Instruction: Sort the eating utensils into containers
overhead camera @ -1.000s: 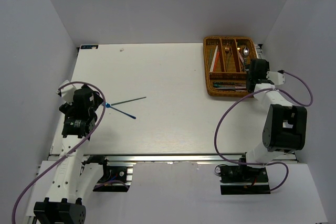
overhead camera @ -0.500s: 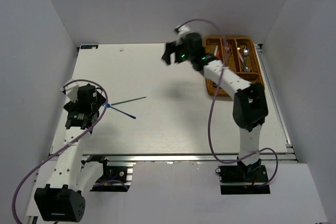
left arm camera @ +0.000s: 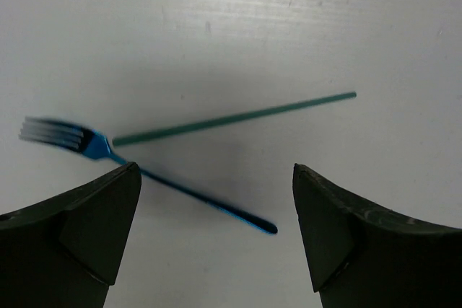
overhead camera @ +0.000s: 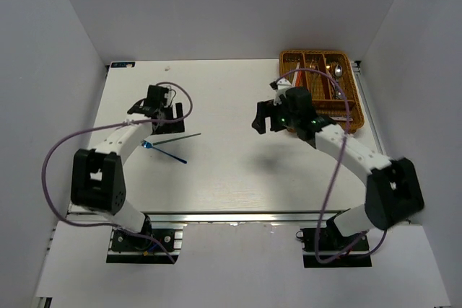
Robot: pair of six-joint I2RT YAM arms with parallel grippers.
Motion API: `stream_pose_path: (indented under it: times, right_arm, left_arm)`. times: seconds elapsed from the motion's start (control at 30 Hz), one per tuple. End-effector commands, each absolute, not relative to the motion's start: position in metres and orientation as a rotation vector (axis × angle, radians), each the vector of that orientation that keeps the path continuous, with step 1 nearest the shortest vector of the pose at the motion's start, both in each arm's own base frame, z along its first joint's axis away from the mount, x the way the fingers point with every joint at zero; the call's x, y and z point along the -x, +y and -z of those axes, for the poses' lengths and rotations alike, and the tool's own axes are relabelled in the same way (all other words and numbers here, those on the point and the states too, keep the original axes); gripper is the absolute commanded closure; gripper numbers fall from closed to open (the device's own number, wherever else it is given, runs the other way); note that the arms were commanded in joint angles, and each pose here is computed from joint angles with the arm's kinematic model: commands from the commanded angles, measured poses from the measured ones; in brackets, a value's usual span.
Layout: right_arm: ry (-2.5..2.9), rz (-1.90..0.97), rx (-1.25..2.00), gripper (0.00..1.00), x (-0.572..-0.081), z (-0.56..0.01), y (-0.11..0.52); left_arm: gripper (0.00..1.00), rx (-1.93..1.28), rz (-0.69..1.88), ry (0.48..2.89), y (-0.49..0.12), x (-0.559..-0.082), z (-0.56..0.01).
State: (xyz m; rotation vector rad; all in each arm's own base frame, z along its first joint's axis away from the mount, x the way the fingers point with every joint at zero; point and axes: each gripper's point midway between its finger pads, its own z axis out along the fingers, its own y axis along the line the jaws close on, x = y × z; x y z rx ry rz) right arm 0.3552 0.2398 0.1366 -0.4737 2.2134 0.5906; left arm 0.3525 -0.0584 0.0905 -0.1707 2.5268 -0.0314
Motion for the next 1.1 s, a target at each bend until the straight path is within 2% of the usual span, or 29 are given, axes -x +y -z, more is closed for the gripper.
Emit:
stream_pose_path:
  times: [0.0,0.17,0.3,0.43,0.63,0.7,0.83,0.9,1.0,1.07]
  right_arm:
    - [2.038,-0.667,0.463,0.11,-0.331,-0.188,0.241]
    - [2.026,-0.745,0.461,0.11,-0.288,-0.182,0.228]
    - [1.987,-0.817,0.498,0.11,-0.267,-0.189,0.228]
    - [1.985,-0.803,0.509,0.11,-0.266,-0.189,0.226]
    - [1.956,-0.863,0.528,0.11,-0.263,-0.195,0.234]
    - [1.951,-0.857,0.519,0.11,-0.262,-0.196,0.232]
    - [1.934,-0.855,0.508,0.11,-0.261,-0.201,0.231]
    - [1.929,-0.853,0.506,0.11,-0.261,-0.202,0.230]
    - [1.930,-0.842,0.494,0.11,-0.261,-0.203,0.227]
    - [1.926,-0.834,0.493,0.11,-0.261,-0.205,0.226]
  left_arm:
    - [0.06,-0.178,-0.011,2.548,-0.064,-0.379,-0.095]
    - [0.06,-0.573,-0.190,2.582,-0.068,-0.398,-0.079]
    - [0.06,-0.849,-0.116,2.607,-0.083,-0.385,-0.048]
    - [0.07,-0.917,-0.066,2.591,-0.106,-0.377,-0.032]
    - [0.07,-0.883,-0.059,2.603,-0.108,-0.375,-0.021]
    - [0.13,-0.922,-0.064,2.652,-0.105,-0.367,-0.009]
    - [0.17,-0.946,0.032,2.696,-0.116,-0.363,0.006]
    - [0.25,-0.966,0.114,2.737,-0.125,-0.362,0.014]
    - [0.42,-0.991,0.195,2.812,-0.130,-0.356,0.027]
    - [0.47,-0.991,0.233,2.834,-0.132,-0.352,0.033]
